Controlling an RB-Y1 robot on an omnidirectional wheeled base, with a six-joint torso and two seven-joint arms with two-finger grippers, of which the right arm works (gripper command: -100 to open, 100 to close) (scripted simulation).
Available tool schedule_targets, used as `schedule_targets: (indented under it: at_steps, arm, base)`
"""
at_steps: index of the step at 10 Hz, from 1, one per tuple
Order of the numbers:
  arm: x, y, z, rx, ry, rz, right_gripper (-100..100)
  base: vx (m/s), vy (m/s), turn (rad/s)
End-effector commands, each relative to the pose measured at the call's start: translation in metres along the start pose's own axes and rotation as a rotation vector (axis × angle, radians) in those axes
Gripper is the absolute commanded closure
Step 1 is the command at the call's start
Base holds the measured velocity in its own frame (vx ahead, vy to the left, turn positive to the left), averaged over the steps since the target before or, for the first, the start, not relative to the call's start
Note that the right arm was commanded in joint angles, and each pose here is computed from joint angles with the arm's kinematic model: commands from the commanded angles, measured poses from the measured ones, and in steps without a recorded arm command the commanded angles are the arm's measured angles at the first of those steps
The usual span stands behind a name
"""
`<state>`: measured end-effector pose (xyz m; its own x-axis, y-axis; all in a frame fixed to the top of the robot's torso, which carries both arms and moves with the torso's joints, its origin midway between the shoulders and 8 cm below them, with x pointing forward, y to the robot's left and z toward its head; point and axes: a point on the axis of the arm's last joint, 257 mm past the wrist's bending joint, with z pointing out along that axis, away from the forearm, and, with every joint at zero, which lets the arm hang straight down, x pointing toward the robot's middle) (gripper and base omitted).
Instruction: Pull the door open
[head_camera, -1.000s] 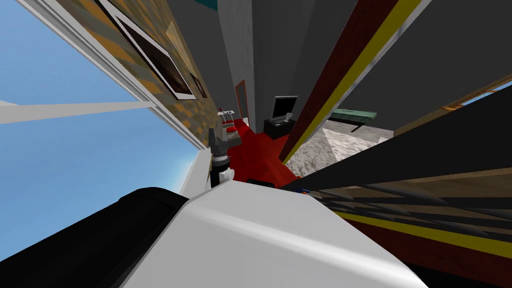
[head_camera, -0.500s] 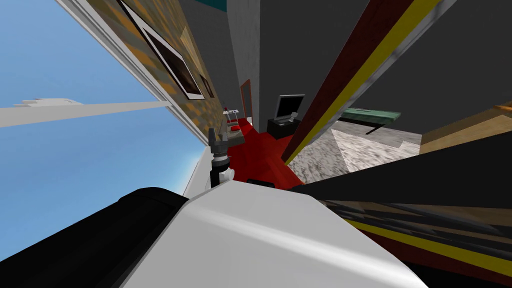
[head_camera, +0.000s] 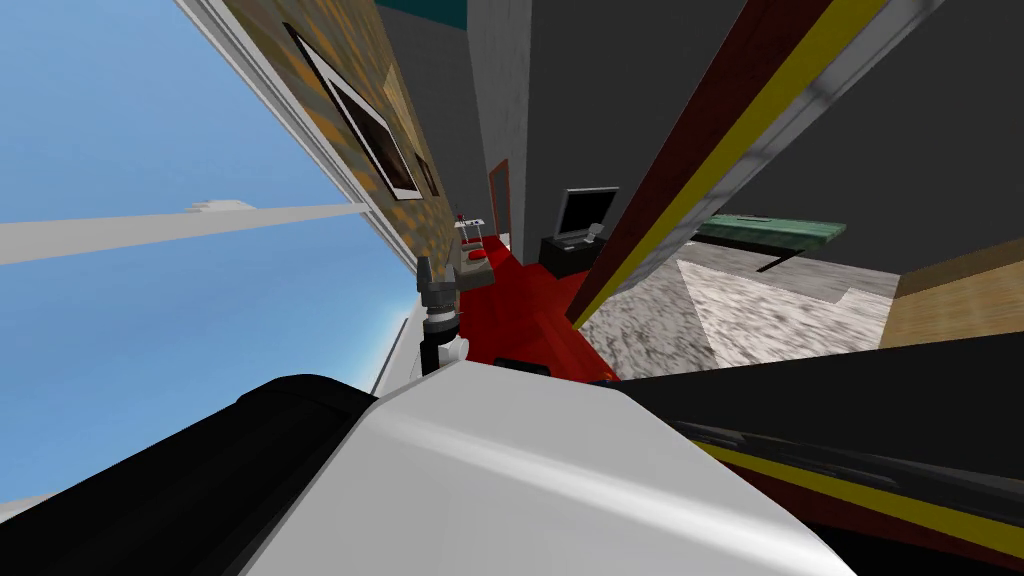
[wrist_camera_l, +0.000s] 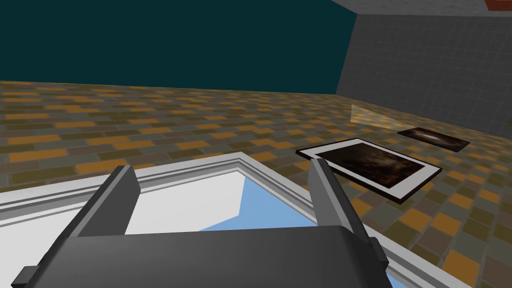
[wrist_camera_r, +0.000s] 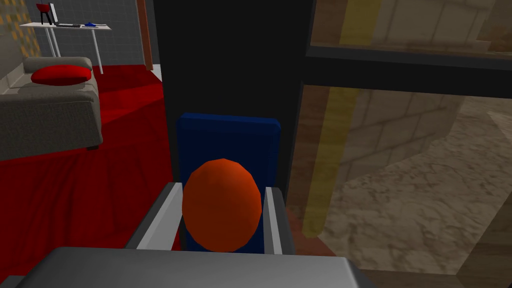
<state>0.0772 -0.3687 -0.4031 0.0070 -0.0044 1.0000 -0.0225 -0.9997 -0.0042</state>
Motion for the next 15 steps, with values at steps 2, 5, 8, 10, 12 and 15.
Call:
schedule_targets:
  at_steps: [2,5,8,10,12,15]
  arm:
    - [0.001,-0.001,-0.0010,0.000,-0.001,0.000,100]
    - [-0.011,0.001,-0.0056,-0.033,-0.046,0.002,100]
    - [-0.017,0.003,-0.0100,-0.059,-0.069,0.004,100]
    - [-0.021,0.004,-0.0140,-0.081,-0.082,0.006,100]
    - [-0.021,0.005,-0.0180,-0.102,-0.084,0.008,100]
    - [-0.017,0.005,-0.0230,-0.129,-0.069,0.007,100]
  base:
    - [-0.026,-0.003,-0.007]
    - [-0.031,-0.038,0.266]
    - [-0.054,0.005,0.222]
    - [-0.075,0.016,0.285]
    - [-0.108,0.018,0.319]
    - [-0.163,0.039,0.200]
